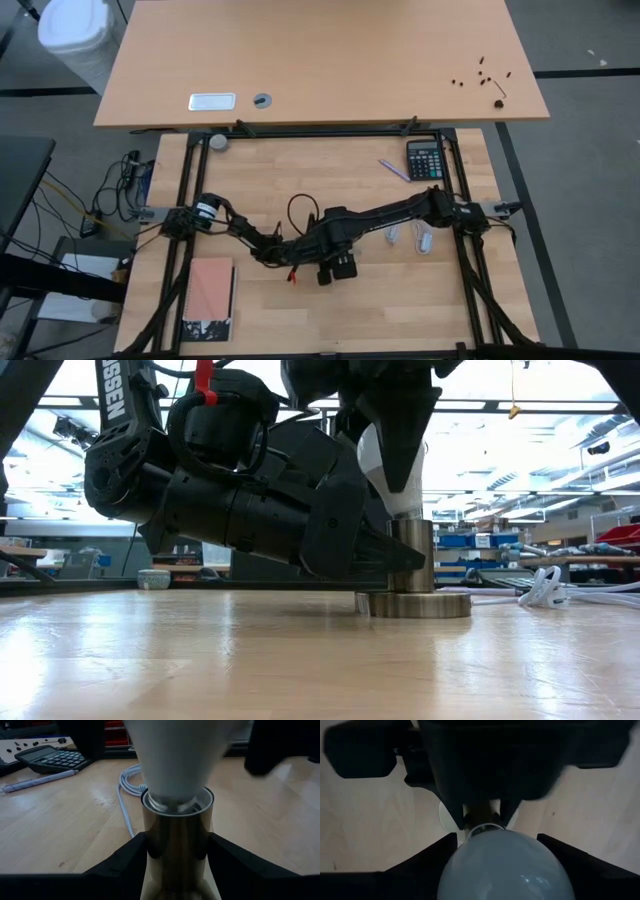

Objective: Screw lightbulb
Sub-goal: Insert the lightbulb on the lamp

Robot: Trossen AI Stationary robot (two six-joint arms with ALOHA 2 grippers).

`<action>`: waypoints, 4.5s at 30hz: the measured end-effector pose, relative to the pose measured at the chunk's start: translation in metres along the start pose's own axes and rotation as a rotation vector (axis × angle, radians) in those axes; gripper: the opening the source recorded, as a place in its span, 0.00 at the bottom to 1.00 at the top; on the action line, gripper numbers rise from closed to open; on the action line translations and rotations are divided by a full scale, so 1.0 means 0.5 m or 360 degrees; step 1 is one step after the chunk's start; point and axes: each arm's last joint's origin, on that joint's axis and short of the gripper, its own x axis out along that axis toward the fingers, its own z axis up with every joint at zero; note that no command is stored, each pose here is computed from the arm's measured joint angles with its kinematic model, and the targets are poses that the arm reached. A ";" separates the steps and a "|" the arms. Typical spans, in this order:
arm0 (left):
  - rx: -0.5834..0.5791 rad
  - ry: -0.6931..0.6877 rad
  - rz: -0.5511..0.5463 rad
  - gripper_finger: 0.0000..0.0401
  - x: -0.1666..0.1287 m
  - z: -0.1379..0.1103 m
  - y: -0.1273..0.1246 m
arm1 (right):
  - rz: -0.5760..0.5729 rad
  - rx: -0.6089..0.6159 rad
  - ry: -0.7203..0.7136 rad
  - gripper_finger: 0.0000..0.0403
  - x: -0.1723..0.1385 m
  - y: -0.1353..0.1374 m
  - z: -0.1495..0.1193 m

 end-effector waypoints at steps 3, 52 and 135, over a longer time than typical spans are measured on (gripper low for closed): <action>0.0001 0.0001 -0.0001 0.49 0.000 0.000 0.000 | 0.0012 0.0048 -0.0078 0.67 -0.029 -0.007 -0.010; 0.0154 -0.0030 -0.0283 0.49 -0.002 0.003 -0.013 | 0.0298 -0.0113 -0.0493 0.68 -0.001 0.019 -0.086; 0.0040 -0.0077 -0.0354 0.49 -0.004 0.010 -0.018 | 0.0118 0.0798 -0.0469 0.71 0.028 0.100 -0.116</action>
